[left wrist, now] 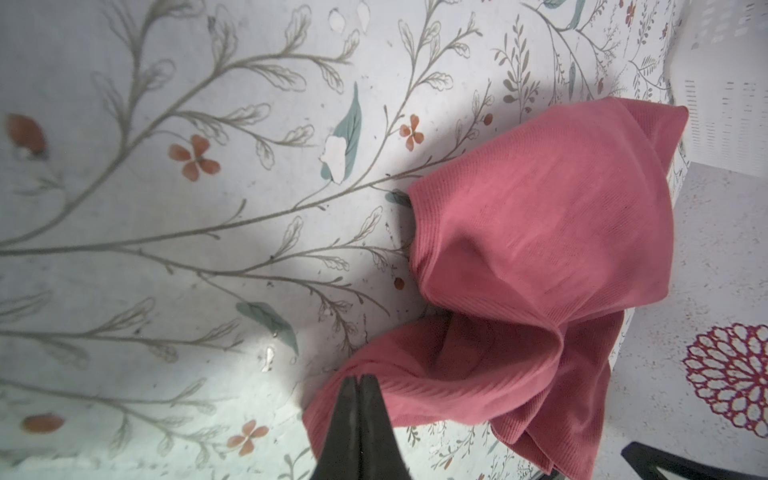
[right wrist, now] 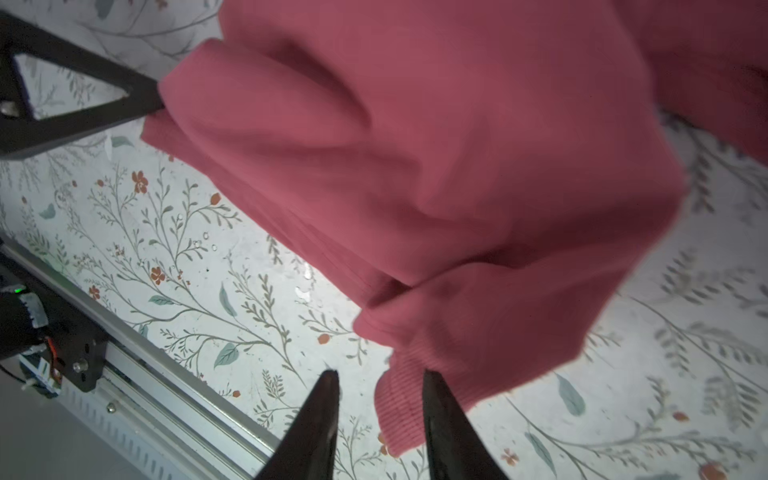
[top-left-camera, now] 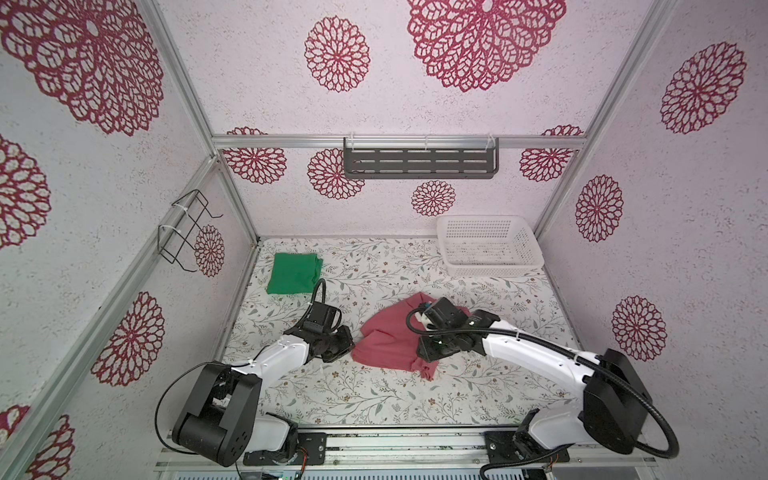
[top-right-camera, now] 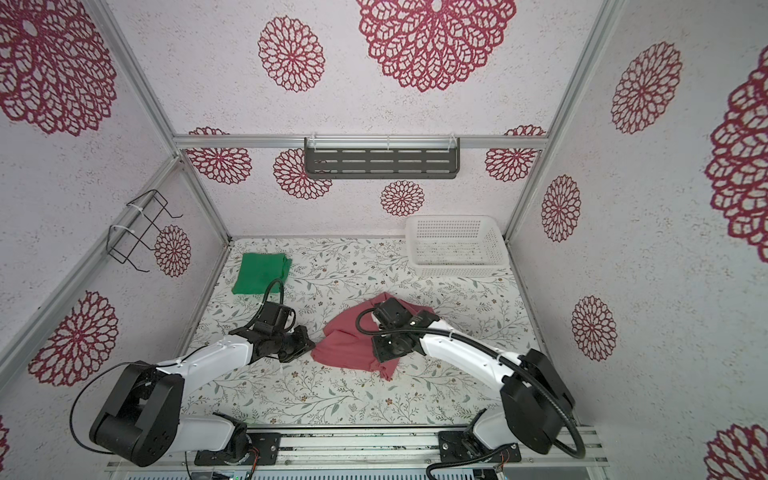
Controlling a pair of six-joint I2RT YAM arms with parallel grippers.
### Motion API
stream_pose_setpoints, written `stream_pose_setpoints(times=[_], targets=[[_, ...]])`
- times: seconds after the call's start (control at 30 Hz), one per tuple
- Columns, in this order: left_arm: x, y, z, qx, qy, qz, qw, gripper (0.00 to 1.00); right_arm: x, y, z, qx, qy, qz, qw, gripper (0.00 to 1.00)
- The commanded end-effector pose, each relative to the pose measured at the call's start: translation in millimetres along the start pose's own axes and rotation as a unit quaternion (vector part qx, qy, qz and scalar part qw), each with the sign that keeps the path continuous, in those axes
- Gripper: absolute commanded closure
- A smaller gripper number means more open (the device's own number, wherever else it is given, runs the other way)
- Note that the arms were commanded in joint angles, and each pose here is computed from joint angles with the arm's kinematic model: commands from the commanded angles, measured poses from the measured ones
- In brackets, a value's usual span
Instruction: Fold and stack the tank tops
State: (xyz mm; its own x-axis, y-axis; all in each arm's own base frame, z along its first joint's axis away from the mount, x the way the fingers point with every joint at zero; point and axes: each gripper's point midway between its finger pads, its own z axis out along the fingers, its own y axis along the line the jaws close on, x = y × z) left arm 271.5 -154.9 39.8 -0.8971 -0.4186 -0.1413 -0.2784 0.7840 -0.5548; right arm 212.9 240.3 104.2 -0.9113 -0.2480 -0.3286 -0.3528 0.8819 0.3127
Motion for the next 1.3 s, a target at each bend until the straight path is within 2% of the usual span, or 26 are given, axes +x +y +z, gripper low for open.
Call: stream_pose_setpoints(times=[0.0, 0.23, 0.43, 0.5, 0.73, 0.87, 1.0, 1.2, 1.27], targets=[[-4.3, 0.6, 2.0, 0.005, -0.005, -0.003, 1.000, 1.00, 20.6, -26.6, -5.4, -0.005, 0.003, 0.080, 0.997, 0.65], [-5.1, 2.1, 5.8, 0.001, 0.000, 0.001, 1.000, 1.00, 63.9, -43.9, 5.1, -0.037, 0.000, 0.175, 0.984, 0.72], [-3.7, 6.4, 7.0, -0.006, -0.001, 0.003, 1.000, 1.00, 84.5, -81.3, 5.9, 0.033, -0.019, 0.205, 0.978, 0.78], [-2.4, 6.7, 7.7, -0.005, 0.001, 0.004, 1.000, 1.00, 81.2, -84.1, 9.8, 0.033, -0.031, 0.209, 0.977, 0.79], [-2.6, 9.1, 8.5, -0.007, -0.001, 0.006, 1.000, 1.00, 47.9, -73.0, 27.2, 0.035, -0.031, 0.162, 0.986, 0.80], [-1.2, 9.1, 10.3, -0.002, 0.001, 0.004, 1.000, 1.00, 10.9, -45.1, 25.6, -0.010, -0.056, 0.132, 0.990, 0.83], [-1.0, 10.2, 11.7, 0.000, 0.001, 0.003, 1.000, 1.00, -13.0, -11.8, 35.8, -0.041, -0.055, 0.090, 0.994, 0.85], [-0.5, 13.6, 15.1, 0.002, 0.000, -0.004, 1.000, 1.00, -21.6, 35.4, 66.7, -0.068, -0.012, 0.035, 0.997, 0.86], [-0.6, 14.3, 15.6, 0.003, 0.001, -0.006, 1.000, 1.00, -26.2, 34.4, 57.6, -0.056, -0.024, 0.027, 0.998, 0.87]])
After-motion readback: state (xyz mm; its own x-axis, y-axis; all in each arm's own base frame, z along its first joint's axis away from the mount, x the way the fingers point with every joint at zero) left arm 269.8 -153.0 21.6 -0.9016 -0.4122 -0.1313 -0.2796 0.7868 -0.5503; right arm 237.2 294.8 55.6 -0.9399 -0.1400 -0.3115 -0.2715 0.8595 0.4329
